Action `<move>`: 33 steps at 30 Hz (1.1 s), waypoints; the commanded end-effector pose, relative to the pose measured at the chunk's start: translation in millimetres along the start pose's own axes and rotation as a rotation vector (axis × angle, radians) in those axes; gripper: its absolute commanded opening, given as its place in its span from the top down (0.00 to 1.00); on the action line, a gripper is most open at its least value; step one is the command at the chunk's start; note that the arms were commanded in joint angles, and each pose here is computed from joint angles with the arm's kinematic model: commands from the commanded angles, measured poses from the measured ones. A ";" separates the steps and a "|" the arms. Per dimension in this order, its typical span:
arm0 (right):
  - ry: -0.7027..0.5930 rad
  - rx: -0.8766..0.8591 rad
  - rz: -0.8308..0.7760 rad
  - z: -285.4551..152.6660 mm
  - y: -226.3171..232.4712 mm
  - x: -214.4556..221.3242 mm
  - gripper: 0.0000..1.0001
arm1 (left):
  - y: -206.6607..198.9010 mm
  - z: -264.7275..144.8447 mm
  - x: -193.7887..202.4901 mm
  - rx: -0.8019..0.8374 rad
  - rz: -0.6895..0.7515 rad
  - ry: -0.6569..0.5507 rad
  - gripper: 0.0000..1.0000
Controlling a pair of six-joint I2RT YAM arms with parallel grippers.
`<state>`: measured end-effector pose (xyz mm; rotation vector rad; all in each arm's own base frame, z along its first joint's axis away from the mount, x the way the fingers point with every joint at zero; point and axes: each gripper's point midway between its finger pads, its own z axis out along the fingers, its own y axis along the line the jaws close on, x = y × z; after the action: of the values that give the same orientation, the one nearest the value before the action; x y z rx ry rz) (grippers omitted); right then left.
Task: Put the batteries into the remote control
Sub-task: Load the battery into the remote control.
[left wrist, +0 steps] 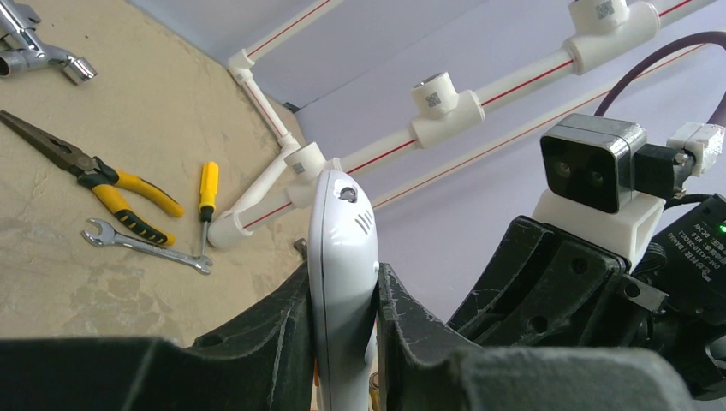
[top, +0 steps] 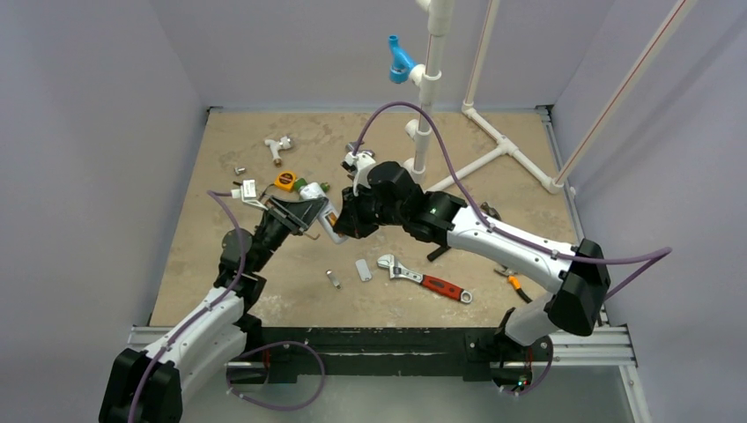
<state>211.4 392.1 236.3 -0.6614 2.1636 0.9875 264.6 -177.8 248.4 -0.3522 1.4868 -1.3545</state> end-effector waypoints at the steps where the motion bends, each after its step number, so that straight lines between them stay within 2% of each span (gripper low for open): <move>1: -0.033 -0.019 -0.031 -9.5 13.8 -21.5 1.00 | -12.9 3.3 -10.5 0.036 -0.032 -0.046 1.00; 21: 0.003 0.082 -0.083 4.5 -4.5 -16.2 0.95 | 1.2 2.8 -7.5 -0.054 -0.102 -0.034 1.00; 33: 0.005 0.070 -0.084 12.3 -1.3 -16.4 0.91 | 6.1 3.9 -5.0 -0.080 -0.118 -0.021 1.00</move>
<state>222.5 391.1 218.4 -0.7160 2.2163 0.8255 270.2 -173.5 217.6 -0.5342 1.6074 -1.3459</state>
